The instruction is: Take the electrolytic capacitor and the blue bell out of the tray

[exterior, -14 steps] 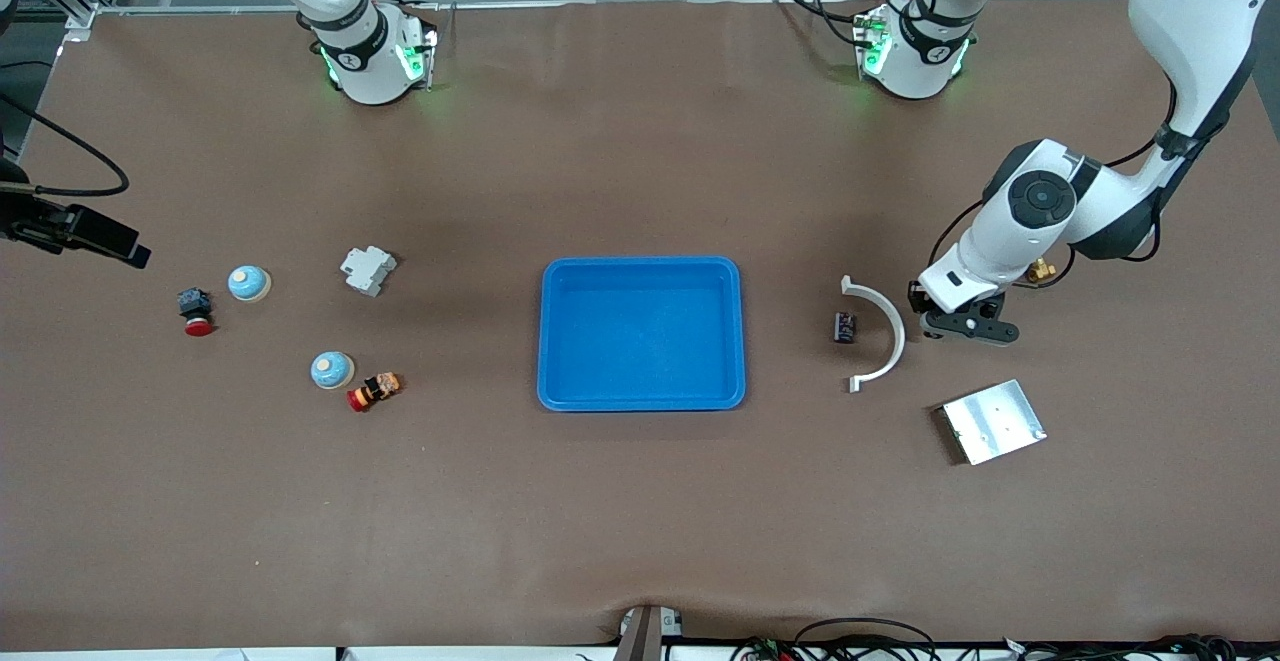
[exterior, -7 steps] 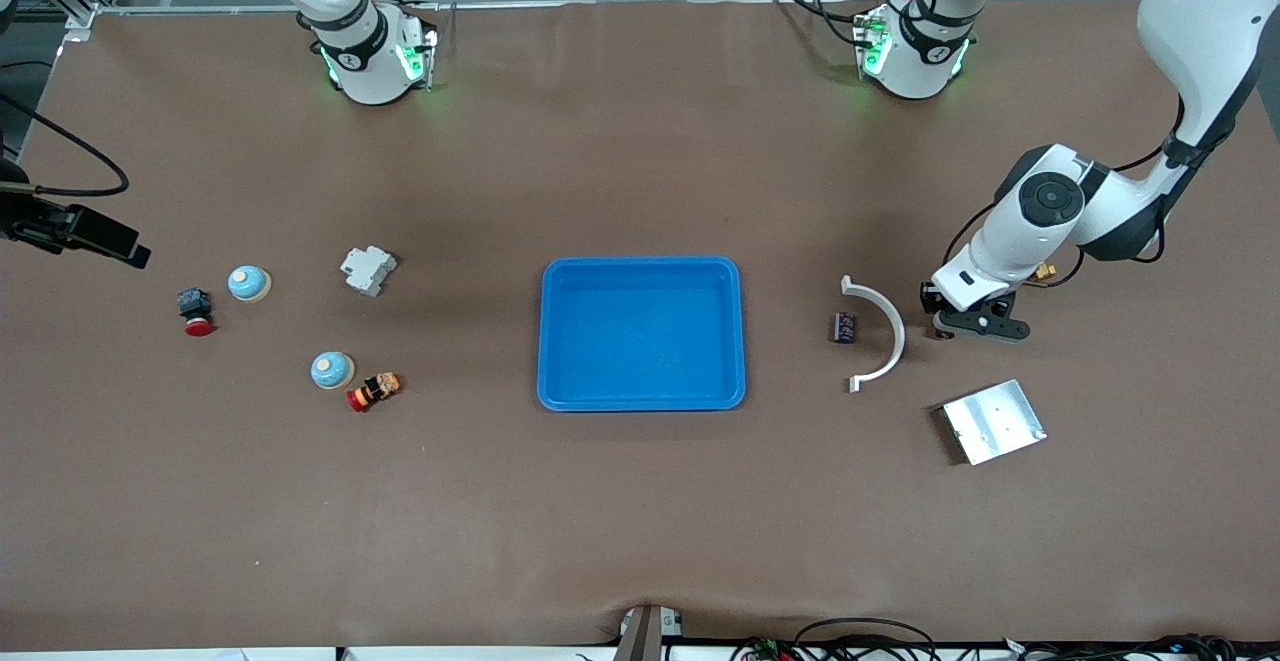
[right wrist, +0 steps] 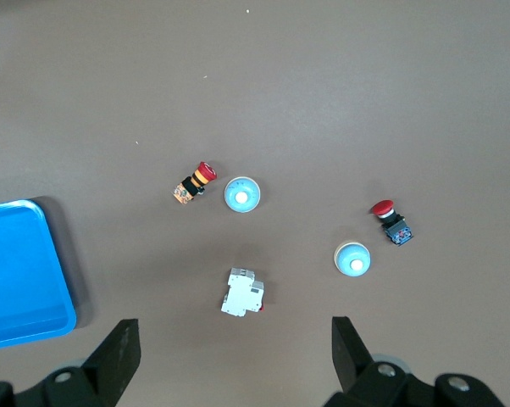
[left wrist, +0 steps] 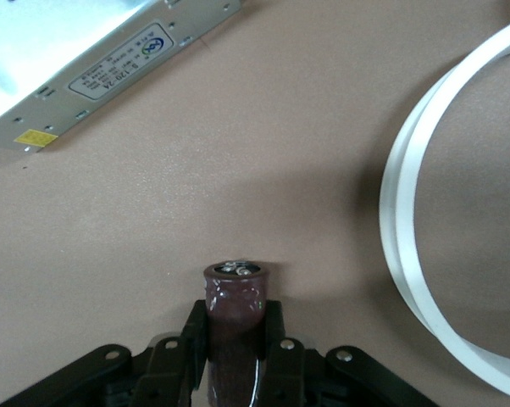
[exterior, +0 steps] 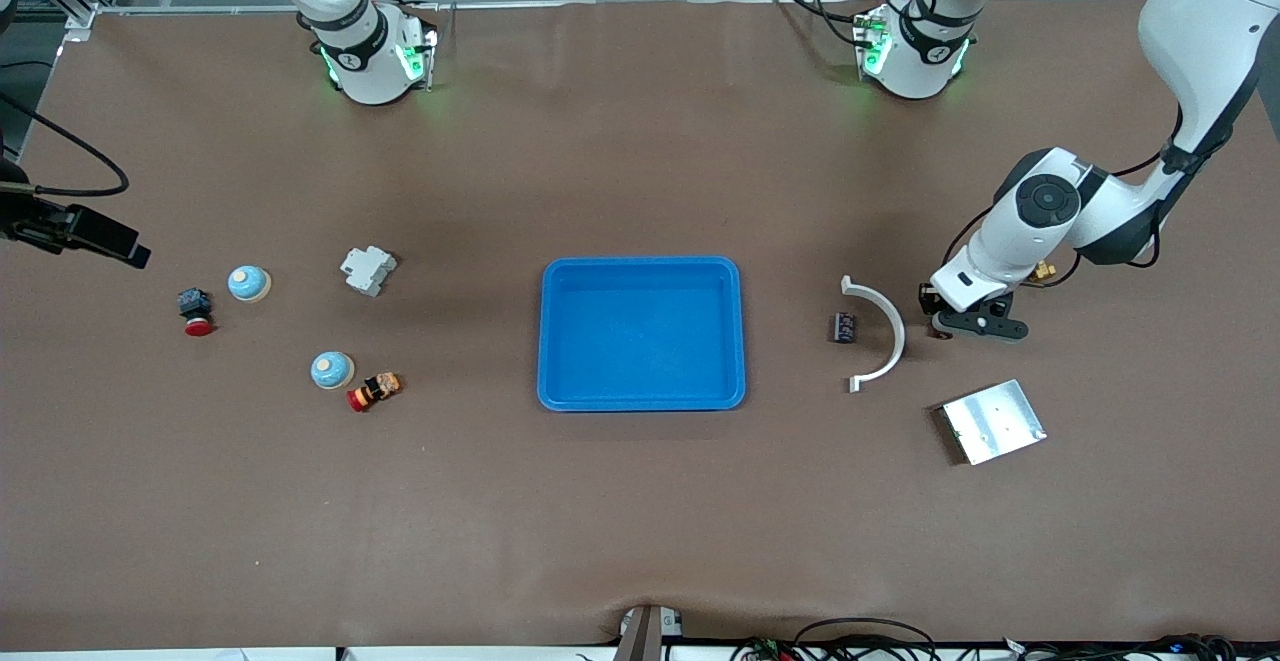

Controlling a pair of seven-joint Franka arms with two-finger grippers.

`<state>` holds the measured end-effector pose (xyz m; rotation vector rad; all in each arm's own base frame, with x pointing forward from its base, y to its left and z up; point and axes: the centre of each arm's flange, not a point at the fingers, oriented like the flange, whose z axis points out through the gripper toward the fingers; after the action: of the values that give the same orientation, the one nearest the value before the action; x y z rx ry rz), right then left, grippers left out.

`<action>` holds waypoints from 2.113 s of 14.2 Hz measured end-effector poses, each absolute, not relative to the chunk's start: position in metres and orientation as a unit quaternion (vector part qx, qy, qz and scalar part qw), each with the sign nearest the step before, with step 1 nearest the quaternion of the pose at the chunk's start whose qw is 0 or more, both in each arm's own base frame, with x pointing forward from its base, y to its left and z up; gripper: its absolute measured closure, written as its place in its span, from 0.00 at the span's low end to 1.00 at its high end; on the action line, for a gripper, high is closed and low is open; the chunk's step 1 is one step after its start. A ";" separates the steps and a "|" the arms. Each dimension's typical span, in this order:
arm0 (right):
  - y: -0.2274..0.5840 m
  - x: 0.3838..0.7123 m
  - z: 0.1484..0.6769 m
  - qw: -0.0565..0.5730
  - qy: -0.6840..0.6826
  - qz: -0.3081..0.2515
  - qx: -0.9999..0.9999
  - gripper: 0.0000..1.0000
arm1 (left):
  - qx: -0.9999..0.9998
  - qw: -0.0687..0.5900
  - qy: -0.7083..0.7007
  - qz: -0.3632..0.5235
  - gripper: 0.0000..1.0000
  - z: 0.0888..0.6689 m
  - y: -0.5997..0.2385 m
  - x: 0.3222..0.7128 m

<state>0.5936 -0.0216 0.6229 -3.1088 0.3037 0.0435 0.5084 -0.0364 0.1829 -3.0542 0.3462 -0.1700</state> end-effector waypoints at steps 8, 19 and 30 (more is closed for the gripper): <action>-0.022 0.594 0.623 0.009 0.097 0.014 -0.995 0.00 | -0.996 0.033 0.064 -0.053 0.00 0.196 -0.041 0.523; -0.023 0.594 0.623 0.009 0.098 0.014 -0.995 0.00 | -0.999 0.027 0.005 -0.028 0.00 0.271 -0.084 0.566; -0.023 0.594 0.623 0.010 0.098 0.014 -0.995 0.00 | -0.999 -0.008 -0.022 -0.038 0.00 0.367 -0.124 0.600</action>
<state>0.5936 -0.0226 0.6227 -3.1072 0.3063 0.0444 0.6004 -0.1239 0.3668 -3.1554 -0.0701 -0.1211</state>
